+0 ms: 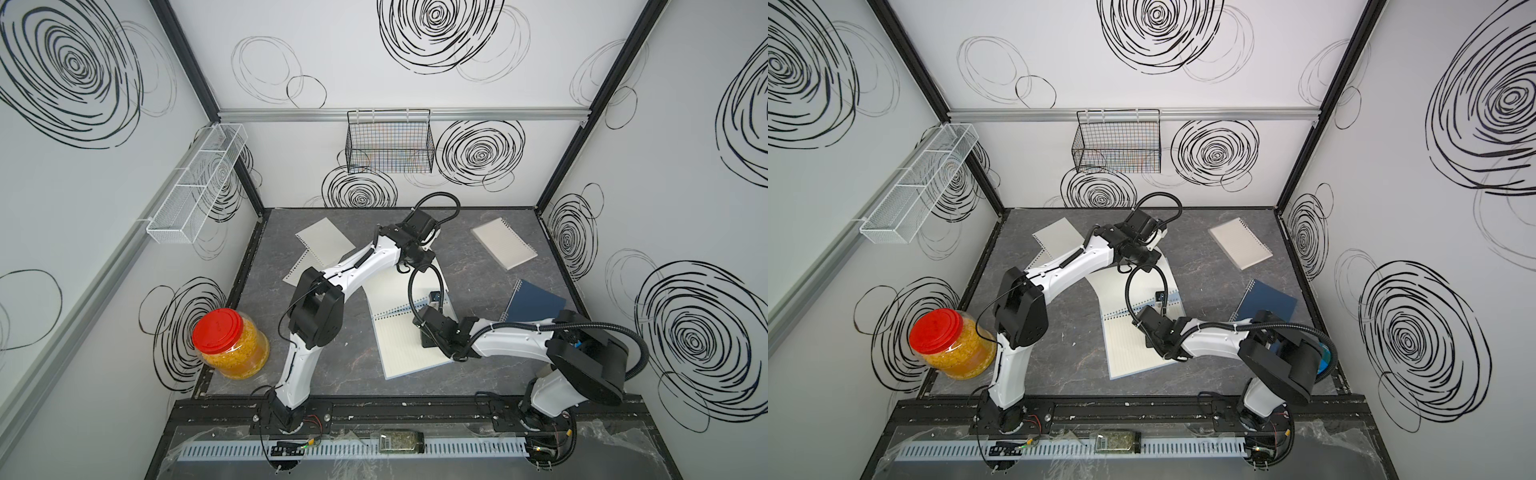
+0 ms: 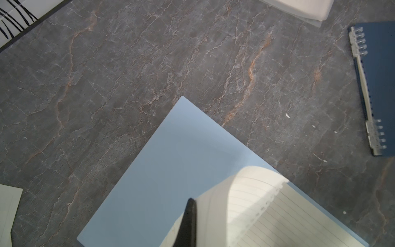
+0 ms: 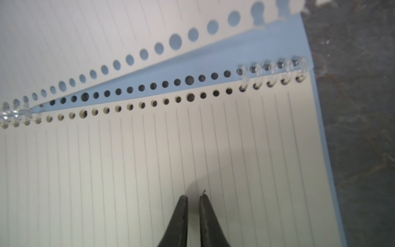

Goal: Tear off pages from different notebooks
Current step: Tear off the paper from the notebook.

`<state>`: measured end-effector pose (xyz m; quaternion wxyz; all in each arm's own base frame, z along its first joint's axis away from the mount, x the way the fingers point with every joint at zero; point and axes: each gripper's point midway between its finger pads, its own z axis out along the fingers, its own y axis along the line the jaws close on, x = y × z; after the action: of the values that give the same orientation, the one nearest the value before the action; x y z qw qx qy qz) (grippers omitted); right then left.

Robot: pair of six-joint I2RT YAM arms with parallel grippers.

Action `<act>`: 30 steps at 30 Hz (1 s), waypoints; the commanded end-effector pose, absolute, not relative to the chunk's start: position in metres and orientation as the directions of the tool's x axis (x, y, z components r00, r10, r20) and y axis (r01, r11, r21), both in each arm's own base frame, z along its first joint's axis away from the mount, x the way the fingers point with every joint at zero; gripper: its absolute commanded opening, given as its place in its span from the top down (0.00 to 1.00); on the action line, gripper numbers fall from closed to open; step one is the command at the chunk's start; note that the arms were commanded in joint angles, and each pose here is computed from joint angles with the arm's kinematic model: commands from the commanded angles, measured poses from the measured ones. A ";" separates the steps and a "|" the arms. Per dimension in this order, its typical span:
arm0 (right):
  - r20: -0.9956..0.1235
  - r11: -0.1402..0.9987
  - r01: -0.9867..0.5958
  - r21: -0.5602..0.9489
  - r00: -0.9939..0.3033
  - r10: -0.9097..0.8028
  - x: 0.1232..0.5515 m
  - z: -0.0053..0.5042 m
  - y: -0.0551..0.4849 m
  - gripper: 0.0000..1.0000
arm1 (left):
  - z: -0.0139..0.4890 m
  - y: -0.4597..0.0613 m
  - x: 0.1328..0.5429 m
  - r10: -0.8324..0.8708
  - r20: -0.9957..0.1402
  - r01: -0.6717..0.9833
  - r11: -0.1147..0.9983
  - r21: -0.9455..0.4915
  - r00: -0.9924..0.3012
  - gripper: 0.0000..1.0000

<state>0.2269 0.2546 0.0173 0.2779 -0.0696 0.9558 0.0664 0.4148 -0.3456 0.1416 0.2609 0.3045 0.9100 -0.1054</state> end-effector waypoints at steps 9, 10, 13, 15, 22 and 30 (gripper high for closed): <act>-0.288 0.998 -0.046 -0.048 -0.956 -0.058 0.180 -0.054 0.204 0.93 | 0.134 -0.196 0.478 0.496 -0.441 0.306 0.847 0.434 -0.748 1.00; -0.283 0.998 -0.044 -0.044 -0.958 -0.055 0.177 -0.056 0.204 0.94 | 0.137 -0.172 0.489 0.487 -0.427 0.249 0.829 0.501 -0.762 1.00; -0.263 0.999 -0.037 -0.039 -0.964 -0.046 0.168 -0.065 0.206 0.95 | 0.157 -0.117 0.526 0.437 -0.445 0.126 0.809 0.573 -0.782 1.00; -0.247 0.998 -0.035 -0.052 -0.968 -0.047 0.163 -0.072 0.204 0.95 | 0.182 -0.098 0.549 0.411 -0.505 0.064 0.820 0.569 -0.759 1.00; -0.227 0.998 -0.031 -0.052 -0.973 -0.042 0.151 -0.084 0.204 0.96 | 0.256 -0.085 0.573 0.436 -0.579 -0.010 0.793 0.609 -0.689 1.00; -0.212 0.997 -0.024 -0.077 -0.977 -0.040 0.143 -0.087 0.185 0.96 | 0.258 -0.085 0.565 0.433 -0.586 -0.005 0.801 0.599 -0.685 1.00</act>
<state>0.2382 0.2845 0.0025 0.3127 0.0360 0.9390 0.1384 0.5675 -0.0912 0.2359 0.3549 0.1361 0.8779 0.2913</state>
